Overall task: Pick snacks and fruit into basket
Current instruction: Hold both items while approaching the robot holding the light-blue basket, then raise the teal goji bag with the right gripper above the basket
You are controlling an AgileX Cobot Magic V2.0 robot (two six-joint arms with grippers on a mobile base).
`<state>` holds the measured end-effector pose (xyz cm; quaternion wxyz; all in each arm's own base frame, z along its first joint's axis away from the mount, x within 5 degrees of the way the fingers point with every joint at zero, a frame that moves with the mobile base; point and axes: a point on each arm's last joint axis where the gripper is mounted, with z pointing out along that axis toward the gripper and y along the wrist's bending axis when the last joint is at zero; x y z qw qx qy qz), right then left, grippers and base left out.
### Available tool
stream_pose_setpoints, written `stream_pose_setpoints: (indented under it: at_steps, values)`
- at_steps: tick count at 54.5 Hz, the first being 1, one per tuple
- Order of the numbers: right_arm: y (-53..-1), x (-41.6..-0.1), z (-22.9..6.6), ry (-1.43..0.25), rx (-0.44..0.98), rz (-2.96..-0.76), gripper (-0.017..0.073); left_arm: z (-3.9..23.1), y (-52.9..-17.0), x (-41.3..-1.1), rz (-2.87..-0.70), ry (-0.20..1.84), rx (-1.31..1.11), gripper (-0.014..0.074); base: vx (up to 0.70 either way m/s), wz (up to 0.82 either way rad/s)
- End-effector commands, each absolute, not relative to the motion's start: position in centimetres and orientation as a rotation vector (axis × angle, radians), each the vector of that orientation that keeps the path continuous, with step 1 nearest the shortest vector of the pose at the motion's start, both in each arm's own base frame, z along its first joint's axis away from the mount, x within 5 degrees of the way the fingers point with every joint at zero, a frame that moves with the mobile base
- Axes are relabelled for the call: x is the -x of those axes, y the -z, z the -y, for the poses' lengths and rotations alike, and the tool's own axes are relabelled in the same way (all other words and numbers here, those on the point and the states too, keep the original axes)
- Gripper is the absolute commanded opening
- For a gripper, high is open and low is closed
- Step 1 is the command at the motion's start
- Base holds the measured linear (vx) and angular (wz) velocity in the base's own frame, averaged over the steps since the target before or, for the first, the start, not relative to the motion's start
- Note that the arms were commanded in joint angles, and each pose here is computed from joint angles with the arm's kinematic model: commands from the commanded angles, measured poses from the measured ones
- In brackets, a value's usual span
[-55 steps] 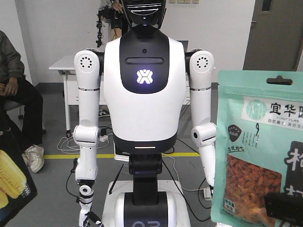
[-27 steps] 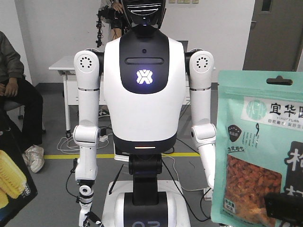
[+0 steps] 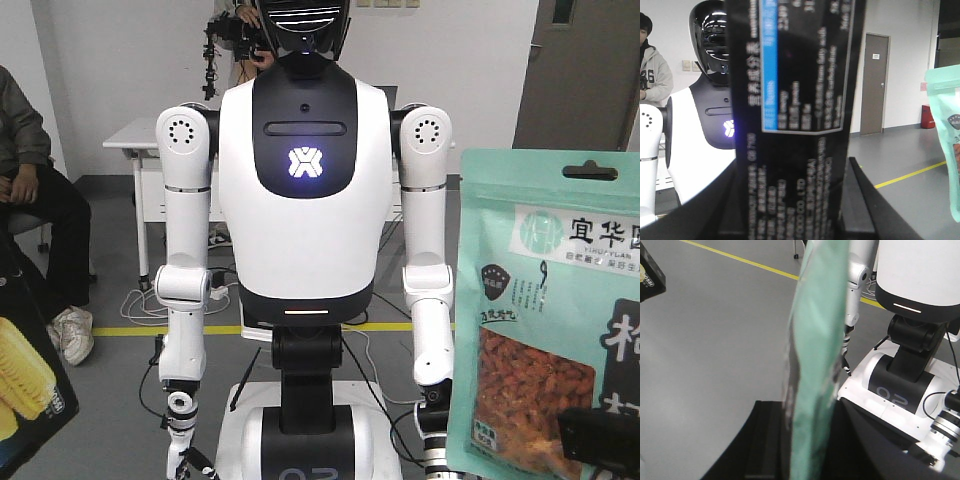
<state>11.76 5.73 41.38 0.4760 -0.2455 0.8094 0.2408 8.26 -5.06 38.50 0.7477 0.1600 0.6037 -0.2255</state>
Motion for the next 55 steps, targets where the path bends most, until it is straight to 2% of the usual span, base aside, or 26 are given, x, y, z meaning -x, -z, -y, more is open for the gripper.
stream_pose_setpoints:
  at_steps: [1, 39, 55]
  values:
    - [-42.90, -11.79, -5.80, -0.604, 0.553, -1.885, -0.0008, 5.05, -39.57, -7.95, -1.289, 0.514, -0.351, -0.0007, 0.00, 0.00]
    - [-42.95, -11.80, -5.83, -0.610, 0.550, -1.880, -0.0008, 5.05, -39.57, -7.95, -1.289, 0.514, -0.351, -0.0007, 0.00, 0.00]
    - [-43.79, -11.45, -6.54, -0.757, 0.532, -1.805, -0.0008, 5.05, -39.57, -7.95, -1.289, 0.514, -0.351, -0.0007, 0.00, 0.00]
